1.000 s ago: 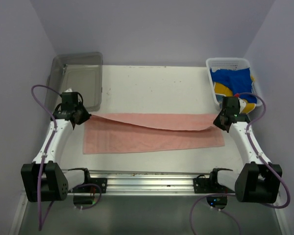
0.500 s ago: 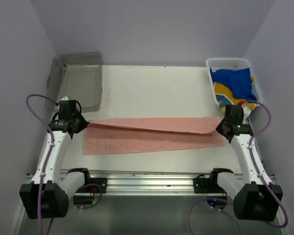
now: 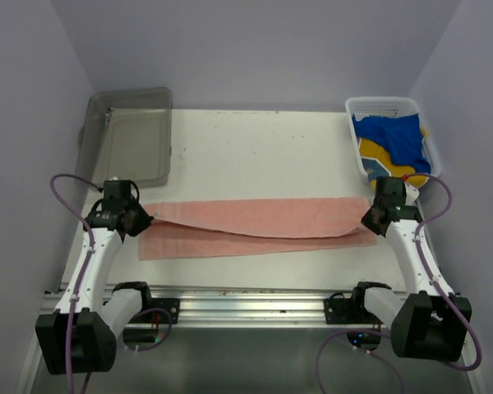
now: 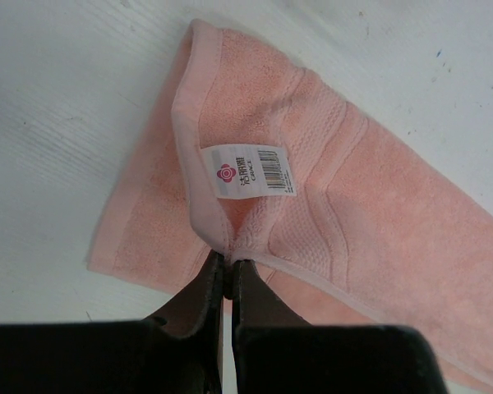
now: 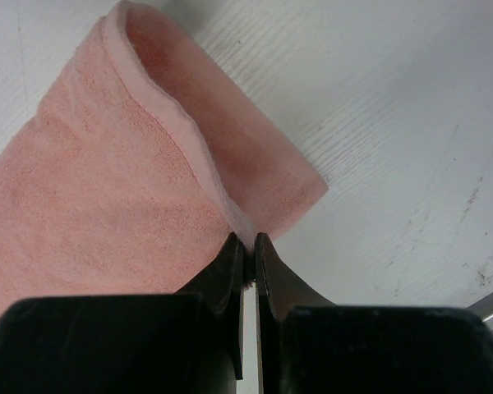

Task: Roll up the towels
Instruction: Fold the towel

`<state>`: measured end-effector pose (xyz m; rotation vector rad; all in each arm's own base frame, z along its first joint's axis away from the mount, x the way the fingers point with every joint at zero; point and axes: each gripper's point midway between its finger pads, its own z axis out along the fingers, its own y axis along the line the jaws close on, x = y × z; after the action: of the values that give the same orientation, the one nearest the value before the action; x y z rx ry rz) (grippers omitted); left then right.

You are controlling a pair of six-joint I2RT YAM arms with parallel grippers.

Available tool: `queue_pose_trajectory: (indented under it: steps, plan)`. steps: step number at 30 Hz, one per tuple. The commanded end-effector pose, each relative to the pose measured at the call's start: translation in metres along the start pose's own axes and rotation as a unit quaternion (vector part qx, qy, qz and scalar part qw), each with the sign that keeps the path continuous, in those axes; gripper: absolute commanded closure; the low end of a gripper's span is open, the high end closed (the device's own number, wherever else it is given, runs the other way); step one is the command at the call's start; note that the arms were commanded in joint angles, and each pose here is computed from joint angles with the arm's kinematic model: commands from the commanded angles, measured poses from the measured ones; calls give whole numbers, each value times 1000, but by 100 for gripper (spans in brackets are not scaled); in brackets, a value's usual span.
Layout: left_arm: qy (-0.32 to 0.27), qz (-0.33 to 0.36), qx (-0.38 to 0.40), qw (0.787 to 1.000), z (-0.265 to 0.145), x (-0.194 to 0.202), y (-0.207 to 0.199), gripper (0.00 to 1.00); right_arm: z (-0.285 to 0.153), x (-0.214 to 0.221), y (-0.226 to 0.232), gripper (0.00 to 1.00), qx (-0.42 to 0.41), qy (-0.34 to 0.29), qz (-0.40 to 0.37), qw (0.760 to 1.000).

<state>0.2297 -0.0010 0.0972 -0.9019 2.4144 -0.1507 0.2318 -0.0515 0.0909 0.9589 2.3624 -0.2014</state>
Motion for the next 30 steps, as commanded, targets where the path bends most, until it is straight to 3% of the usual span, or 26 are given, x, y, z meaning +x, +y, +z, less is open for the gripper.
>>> queue_pose_trajectory:
  steps: [1, 30]
  plan:
    - [-7, -11, 13, 1000, -8, -3, -4, 100, 6, -2, -8, 100, 26, -1, 16, 1000]
    - [29, -26, -18, 999, -30, 28, 20, 100, 16, 8, -18, 100, 40, 33, 36, 998]
